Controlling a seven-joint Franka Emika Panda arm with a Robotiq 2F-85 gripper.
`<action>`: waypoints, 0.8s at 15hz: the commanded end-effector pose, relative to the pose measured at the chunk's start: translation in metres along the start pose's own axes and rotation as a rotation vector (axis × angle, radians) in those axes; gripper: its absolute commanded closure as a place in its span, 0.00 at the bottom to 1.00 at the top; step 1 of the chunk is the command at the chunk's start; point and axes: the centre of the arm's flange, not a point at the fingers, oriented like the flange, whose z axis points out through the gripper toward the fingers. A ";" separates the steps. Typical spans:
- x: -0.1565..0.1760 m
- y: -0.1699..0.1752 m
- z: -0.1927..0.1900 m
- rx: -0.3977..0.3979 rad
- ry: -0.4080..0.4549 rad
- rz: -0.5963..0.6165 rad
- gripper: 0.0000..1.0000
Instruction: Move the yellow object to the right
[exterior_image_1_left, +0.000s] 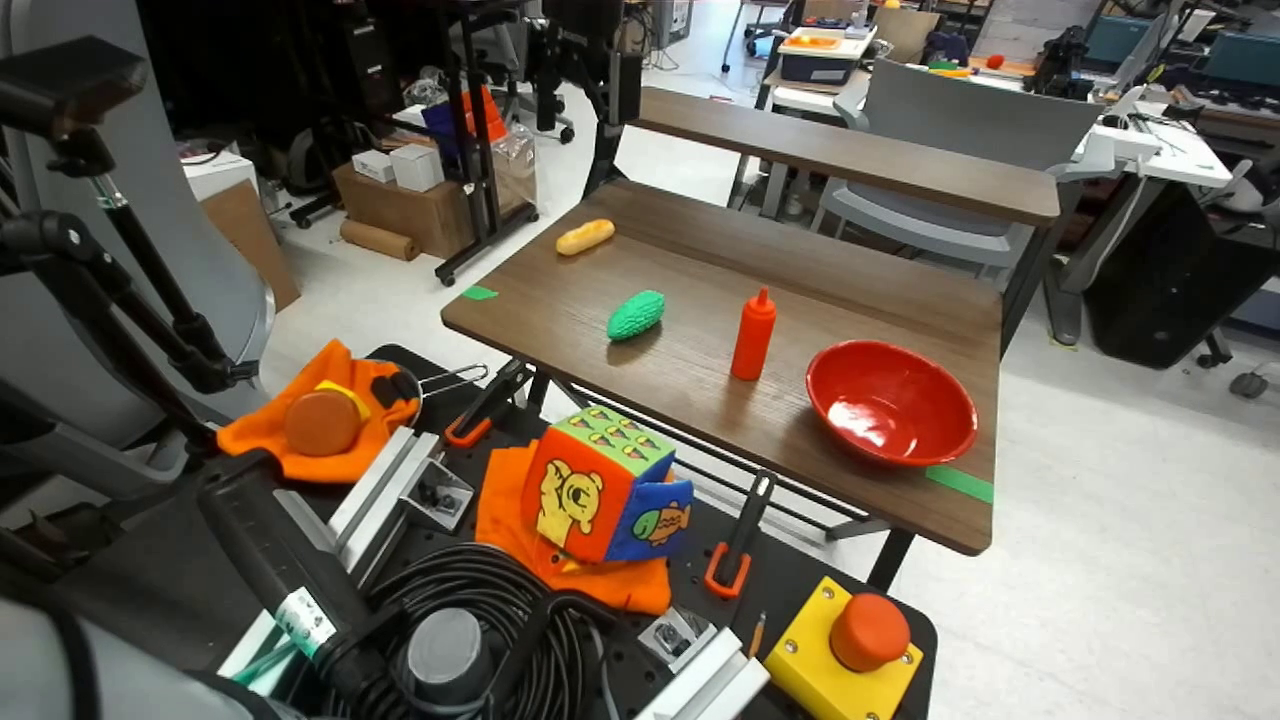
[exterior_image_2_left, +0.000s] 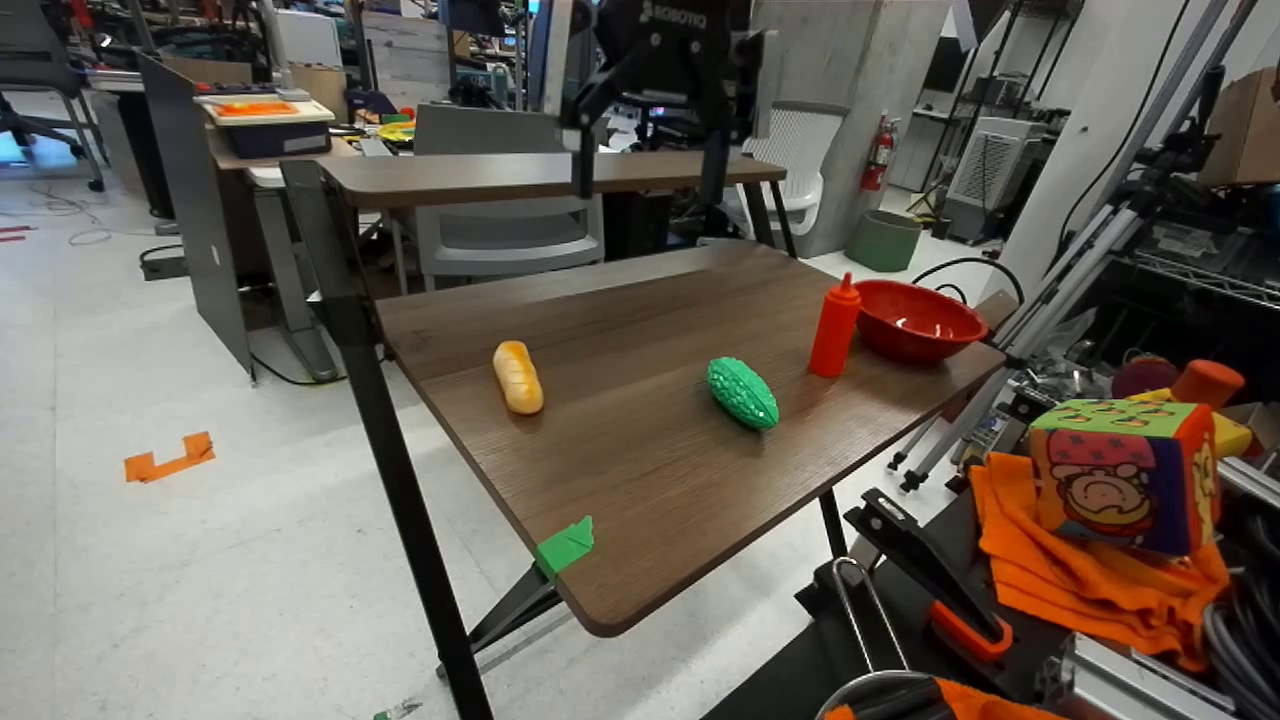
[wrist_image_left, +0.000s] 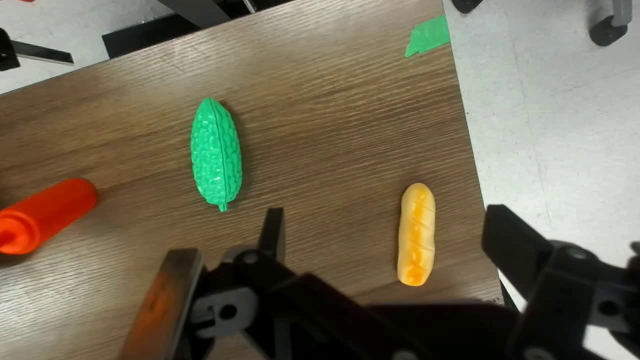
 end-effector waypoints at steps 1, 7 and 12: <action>0.042 -0.033 0.021 -0.005 -0.013 0.042 0.00; 0.089 -0.060 0.057 -0.035 -0.027 0.087 0.00; 0.111 -0.082 0.094 -0.098 -0.063 0.107 0.00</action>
